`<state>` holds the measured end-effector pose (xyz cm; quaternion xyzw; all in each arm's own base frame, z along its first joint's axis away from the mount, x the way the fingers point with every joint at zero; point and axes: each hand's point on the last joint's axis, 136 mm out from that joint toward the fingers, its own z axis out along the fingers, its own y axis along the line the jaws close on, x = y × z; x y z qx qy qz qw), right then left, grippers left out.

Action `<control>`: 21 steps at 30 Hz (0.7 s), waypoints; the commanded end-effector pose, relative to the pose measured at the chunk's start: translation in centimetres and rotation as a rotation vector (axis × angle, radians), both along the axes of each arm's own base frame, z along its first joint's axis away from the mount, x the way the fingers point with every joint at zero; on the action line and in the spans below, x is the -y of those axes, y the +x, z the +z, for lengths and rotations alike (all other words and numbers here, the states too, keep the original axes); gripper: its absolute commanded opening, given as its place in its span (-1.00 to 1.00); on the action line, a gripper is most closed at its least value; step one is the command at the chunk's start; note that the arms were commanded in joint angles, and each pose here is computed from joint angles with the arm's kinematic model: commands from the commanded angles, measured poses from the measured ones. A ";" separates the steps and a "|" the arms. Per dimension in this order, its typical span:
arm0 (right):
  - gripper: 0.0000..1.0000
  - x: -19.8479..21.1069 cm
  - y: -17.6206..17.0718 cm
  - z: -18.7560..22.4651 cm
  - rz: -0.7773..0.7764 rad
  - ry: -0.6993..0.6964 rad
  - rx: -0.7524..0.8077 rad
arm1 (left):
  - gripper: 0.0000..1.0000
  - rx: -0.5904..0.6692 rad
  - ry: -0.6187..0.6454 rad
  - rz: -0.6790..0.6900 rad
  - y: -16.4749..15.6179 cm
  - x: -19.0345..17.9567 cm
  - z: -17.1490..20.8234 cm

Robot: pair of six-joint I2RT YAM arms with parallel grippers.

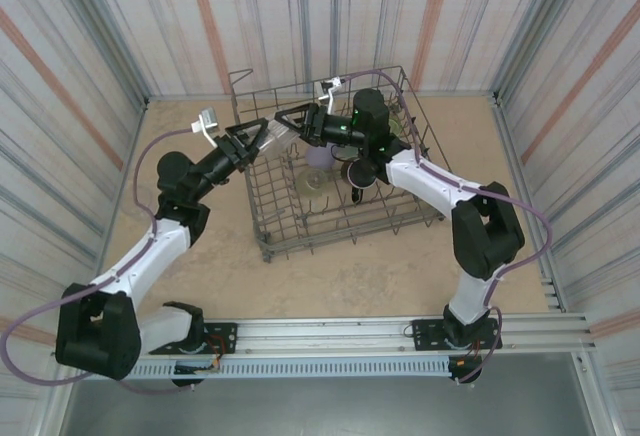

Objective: Load the cups into the dish rack

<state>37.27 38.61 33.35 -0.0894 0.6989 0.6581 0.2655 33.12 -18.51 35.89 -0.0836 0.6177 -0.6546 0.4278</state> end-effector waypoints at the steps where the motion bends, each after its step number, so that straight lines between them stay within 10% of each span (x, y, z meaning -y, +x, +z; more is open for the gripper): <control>1: -0.23 1.3 -1.0 2.0 -0.020 -0.054 0.101 | 0.51 0.062 0.070 0.052 -1.2 -0.7 1.5; 8: -0.24 2.6 -1.3 -0.8 -0.046 -0.330 0.191 | 0.91 0.008 0.214 0.127 -2.3 -2.3 1.2; 21: -0.26 2.1 -3.9 -6.3 -0.003 -0.681 0.380 | 0.97 -0.127 0.340 0.224 -2.7 -6.4 -0.7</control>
